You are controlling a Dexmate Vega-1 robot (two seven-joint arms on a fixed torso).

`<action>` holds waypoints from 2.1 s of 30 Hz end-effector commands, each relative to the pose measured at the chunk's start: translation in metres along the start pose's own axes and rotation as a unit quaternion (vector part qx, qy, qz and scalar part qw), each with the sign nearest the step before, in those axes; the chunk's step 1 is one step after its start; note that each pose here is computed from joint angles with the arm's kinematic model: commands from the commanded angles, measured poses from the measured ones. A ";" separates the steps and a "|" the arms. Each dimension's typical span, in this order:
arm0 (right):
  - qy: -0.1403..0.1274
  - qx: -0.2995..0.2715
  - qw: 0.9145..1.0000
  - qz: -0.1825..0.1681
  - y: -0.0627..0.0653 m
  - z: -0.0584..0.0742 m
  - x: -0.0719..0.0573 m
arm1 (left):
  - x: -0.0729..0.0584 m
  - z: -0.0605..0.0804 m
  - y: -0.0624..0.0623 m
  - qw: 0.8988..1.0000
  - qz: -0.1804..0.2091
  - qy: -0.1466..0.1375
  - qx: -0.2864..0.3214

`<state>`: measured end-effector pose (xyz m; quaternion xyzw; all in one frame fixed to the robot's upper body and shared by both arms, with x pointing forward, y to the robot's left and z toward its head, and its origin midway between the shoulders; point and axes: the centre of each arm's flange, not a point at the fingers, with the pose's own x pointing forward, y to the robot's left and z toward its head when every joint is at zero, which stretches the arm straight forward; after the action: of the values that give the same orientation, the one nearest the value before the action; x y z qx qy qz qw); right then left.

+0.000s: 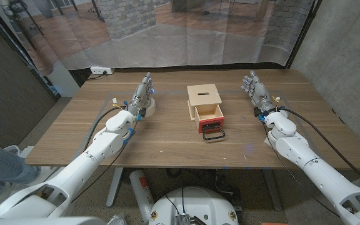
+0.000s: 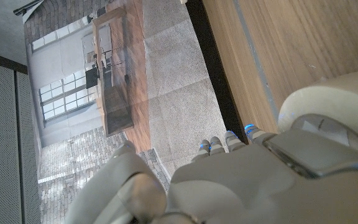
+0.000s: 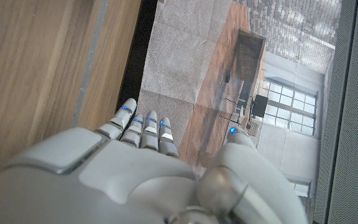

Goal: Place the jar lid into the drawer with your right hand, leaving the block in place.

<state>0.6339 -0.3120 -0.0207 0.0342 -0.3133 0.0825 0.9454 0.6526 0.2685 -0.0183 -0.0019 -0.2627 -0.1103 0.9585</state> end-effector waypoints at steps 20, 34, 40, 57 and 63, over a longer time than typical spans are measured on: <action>-0.014 -0.033 0.999 -0.003 -0.009 0.017 0.001 | 0.001 0.004 0.001 1.000 -0.013 0.001 0.001; -0.017 -0.045 0.999 -0.010 -0.018 0.026 -0.007 | 0.001 0.007 -0.001 1.000 -0.014 -0.002 0.005; -0.019 -0.056 0.998 -0.011 -0.023 0.029 -0.011 | -0.001 0.009 -0.002 1.000 -0.014 -0.002 0.008; -0.021 -0.082 0.996 -0.031 -0.036 0.035 -0.025 | -0.008 0.012 -0.002 1.000 -0.015 -0.002 0.013; -0.022 -0.088 0.995 -0.040 -0.042 0.036 -0.031 | -0.009 0.012 -0.002 1.000 -0.017 -0.002 0.012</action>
<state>0.6033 -0.3506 -0.0071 -0.0269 -0.3358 0.0347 0.9409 0.6417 0.2684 -0.0119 0.0126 -0.2666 -0.1219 0.9560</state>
